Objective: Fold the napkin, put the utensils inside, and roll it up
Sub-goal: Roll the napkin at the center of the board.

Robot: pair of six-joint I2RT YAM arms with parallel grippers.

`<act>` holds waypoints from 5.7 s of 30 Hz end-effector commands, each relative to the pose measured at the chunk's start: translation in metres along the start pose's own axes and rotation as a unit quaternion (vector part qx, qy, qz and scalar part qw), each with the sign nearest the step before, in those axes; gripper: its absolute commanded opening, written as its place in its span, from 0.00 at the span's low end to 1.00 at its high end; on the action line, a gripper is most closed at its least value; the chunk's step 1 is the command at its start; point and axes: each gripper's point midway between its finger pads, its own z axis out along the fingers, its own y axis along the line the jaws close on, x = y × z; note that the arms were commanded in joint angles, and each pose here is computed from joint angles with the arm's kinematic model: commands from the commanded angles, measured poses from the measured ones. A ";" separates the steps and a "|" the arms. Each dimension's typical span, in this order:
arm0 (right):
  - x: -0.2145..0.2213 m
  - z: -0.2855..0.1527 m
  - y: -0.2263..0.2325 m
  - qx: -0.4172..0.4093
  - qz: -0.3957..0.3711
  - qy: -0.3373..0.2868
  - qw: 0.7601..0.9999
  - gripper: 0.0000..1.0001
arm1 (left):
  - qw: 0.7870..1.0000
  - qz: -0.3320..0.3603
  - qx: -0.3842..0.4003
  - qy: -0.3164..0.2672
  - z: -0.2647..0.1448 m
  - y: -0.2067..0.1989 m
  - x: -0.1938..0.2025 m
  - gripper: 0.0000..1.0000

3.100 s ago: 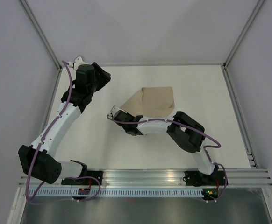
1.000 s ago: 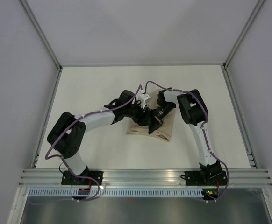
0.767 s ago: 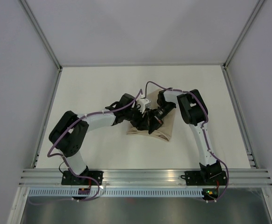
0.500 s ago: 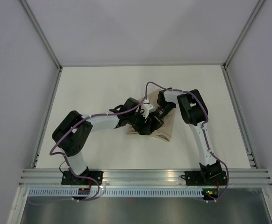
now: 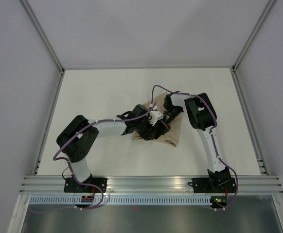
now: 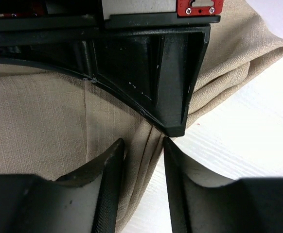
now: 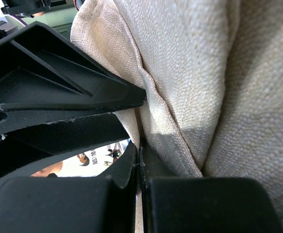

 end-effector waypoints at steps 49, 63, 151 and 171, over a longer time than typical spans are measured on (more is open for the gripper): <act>-0.006 -0.129 0.035 0.462 -0.368 -0.215 0.778 0.56 | 0.976 -0.159 0.045 0.140 0.005 -0.017 0.036 0.02; 0.014 -0.051 0.051 0.499 -0.513 -0.138 0.685 0.49 | 0.961 -0.197 0.065 0.181 0.011 -0.025 0.048 0.02; 0.045 -0.040 -0.060 0.164 -0.161 0.010 0.973 0.00 | 0.975 -0.106 -0.022 -0.193 -0.078 0.009 -0.088 0.47; 0.047 -0.046 -0.088 0.126 -0.068 0.022 0.989 0.00 | 0.970 0.158 -0.168 -0.082 -0.010 -0.038 -0.053 0.51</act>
